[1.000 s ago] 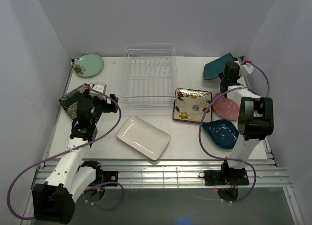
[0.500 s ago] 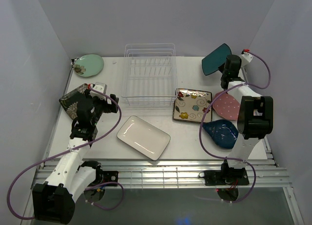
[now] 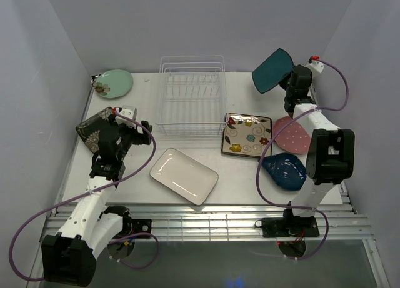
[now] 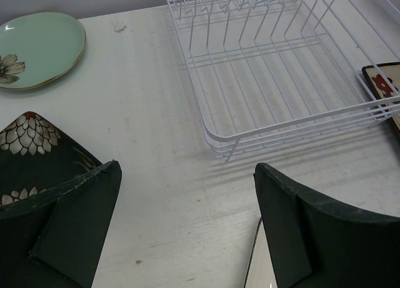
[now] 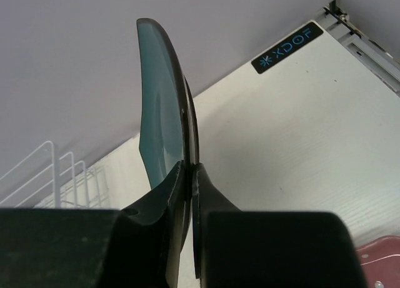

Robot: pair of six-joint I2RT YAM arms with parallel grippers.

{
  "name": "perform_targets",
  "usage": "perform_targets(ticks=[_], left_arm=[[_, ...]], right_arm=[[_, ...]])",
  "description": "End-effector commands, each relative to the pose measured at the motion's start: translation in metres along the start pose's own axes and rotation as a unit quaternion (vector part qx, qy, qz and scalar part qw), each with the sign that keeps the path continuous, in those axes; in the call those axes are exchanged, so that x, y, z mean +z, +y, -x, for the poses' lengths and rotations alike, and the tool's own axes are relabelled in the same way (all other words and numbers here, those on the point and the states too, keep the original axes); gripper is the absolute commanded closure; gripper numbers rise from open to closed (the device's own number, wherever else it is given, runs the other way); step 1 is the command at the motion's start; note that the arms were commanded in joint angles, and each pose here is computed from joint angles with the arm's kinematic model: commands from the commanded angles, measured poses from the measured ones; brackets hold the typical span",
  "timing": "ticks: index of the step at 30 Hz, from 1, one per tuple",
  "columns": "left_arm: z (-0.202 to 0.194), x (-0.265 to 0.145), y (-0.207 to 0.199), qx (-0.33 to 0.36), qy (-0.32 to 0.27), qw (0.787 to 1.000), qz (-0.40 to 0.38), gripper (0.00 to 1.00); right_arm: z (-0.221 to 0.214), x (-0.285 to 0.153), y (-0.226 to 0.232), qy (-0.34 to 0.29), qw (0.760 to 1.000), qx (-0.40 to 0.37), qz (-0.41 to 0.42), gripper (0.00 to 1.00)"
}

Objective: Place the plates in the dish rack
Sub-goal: Pick up the plate from the corner of the board.

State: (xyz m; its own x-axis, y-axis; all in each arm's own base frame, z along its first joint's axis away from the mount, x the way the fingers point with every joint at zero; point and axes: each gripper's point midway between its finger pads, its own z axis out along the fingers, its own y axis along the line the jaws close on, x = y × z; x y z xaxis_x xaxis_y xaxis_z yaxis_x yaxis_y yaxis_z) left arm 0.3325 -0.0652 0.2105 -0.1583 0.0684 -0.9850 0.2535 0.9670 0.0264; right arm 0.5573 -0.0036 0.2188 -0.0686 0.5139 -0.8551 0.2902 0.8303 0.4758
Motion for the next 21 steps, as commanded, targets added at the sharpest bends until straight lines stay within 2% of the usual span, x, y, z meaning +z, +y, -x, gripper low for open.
perform_targets(ticks=[1, 21], left_arm=[[0.0, -0.002, -0.003, 0.004, -0.005, 1.0, -0.008, 0.02], [0.004, -0.005, -0.005, 0.005, -0.011, 1.0, -0.012, 0.02]], right_arm=[[0.127, -0.044, 0.087, -0.16, 0.977, 0.057, 0.127, 0.92], [0.15, -0.106, 0.149, -0.183, 0.964, 0.03, 0.191, 0.92]])
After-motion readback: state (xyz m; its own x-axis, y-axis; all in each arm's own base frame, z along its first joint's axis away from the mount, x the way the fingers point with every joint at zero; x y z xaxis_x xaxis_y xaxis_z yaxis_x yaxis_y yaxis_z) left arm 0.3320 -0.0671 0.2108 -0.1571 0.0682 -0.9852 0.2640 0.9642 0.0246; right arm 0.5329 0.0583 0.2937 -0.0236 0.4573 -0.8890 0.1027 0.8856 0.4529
